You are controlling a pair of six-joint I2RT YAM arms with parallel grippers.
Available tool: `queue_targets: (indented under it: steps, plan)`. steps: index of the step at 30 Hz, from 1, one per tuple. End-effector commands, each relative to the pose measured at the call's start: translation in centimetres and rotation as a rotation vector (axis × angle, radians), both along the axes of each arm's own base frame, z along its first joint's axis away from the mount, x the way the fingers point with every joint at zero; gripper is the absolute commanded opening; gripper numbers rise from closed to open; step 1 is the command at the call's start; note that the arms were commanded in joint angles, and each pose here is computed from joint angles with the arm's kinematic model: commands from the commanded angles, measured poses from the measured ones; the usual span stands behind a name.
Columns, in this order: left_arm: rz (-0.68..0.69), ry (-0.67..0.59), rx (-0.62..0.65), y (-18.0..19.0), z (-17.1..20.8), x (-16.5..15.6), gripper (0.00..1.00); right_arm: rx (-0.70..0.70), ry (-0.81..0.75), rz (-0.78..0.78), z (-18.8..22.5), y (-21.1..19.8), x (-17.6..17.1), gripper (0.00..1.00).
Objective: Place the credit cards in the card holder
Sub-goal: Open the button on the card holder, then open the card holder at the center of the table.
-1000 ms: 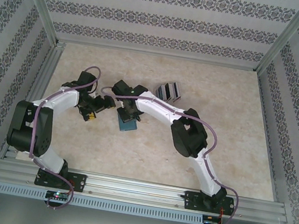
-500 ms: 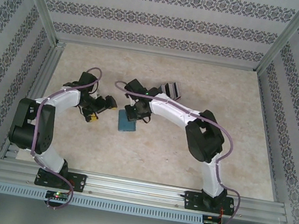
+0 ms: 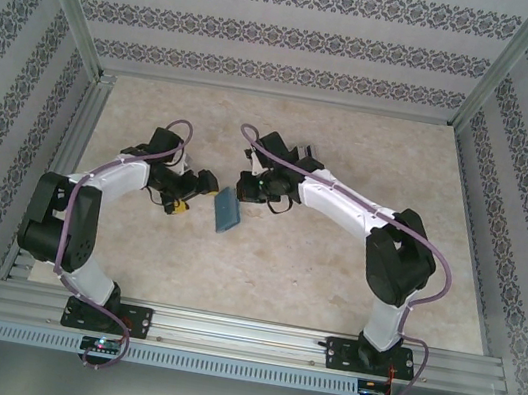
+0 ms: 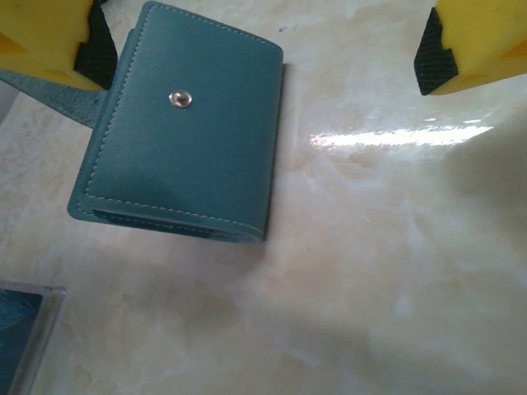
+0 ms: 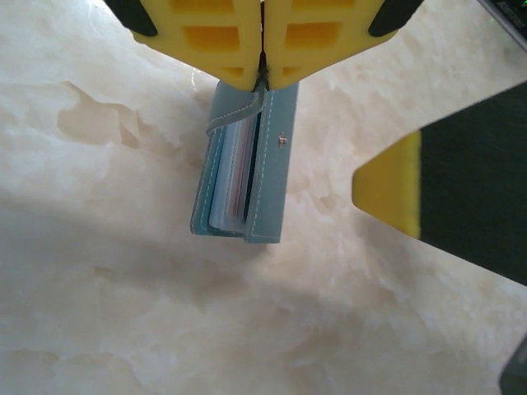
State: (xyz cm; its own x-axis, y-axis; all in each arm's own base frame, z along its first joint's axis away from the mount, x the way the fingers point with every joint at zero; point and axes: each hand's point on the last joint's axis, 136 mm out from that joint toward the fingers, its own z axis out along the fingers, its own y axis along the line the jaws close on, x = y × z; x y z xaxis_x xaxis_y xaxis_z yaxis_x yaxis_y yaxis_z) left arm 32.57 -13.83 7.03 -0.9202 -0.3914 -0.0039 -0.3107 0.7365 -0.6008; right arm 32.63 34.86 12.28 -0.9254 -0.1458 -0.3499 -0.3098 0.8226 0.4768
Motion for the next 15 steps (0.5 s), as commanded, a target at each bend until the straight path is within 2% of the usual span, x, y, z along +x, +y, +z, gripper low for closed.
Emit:
queue_targets:
  steps: [1,8,12,14,15]
  plan:
    - [-0.040,-0.067,-0.032,-1.3,1.4,1.2,0.94,0.059,-0.004,-0.010,1.5,0.2,0.1,0.09]
    - [-0.060,-0.073,-0.036,-2.7,1.6,1.5,0.91,0.068,-0.012,-0.007,2.1,0.2,0.1,0.09]
    - [-0.071,-0.056,-0.040,-3.3,0.9,1.5,0.84,0.071,-0.010,-0.009,2.2,0.2,0.0,0.09]
    - [-0.074,-0.051,-0.041,-3.4,0.7,1.6,0.84,0.073,-0.009,-0.009,2.2,0.1,-0.1,0.09]
    - [-0.074,-0.050,-0.043,-3.5,0.6,1.6,0.80,0.075,-0.009,-0.010,2.3,0.1,-0.1,0.09]
